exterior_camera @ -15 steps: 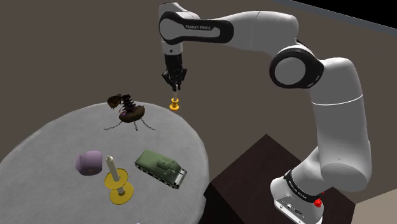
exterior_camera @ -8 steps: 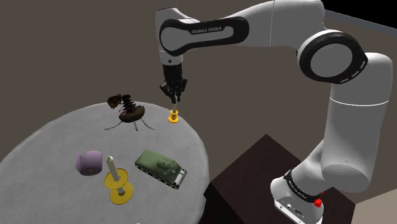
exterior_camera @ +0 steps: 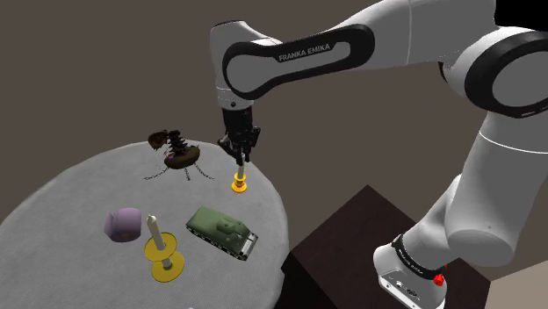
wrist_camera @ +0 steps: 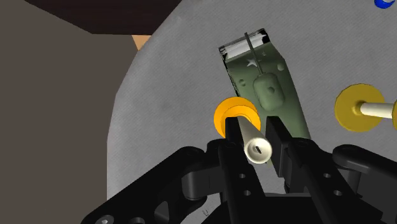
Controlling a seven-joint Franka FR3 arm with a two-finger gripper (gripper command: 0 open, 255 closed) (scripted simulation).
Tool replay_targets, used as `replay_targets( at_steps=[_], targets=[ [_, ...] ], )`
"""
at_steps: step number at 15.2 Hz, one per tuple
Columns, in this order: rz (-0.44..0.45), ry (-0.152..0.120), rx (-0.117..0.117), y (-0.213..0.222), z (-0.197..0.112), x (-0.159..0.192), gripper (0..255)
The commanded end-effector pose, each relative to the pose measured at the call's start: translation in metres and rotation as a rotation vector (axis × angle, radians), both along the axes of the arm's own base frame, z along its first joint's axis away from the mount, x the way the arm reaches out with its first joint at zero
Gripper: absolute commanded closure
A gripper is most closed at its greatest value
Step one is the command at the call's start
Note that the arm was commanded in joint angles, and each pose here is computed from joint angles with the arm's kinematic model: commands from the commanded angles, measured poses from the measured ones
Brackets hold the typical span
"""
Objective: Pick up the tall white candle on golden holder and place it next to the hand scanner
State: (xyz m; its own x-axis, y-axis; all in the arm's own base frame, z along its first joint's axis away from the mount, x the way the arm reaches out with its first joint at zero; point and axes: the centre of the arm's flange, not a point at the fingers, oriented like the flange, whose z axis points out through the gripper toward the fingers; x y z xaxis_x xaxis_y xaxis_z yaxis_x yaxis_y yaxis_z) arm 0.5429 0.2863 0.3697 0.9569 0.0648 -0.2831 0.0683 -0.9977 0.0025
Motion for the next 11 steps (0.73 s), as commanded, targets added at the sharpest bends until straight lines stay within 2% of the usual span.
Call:
replay_targets(
  at_steps=[1,11],
  targets=[
    [-0.001,0.000,-0.001,0.016,0.000,-0.021,255],
    [-0.001,0.000,-0.001,0.093,0.001,-0.128,255]
  ],
)
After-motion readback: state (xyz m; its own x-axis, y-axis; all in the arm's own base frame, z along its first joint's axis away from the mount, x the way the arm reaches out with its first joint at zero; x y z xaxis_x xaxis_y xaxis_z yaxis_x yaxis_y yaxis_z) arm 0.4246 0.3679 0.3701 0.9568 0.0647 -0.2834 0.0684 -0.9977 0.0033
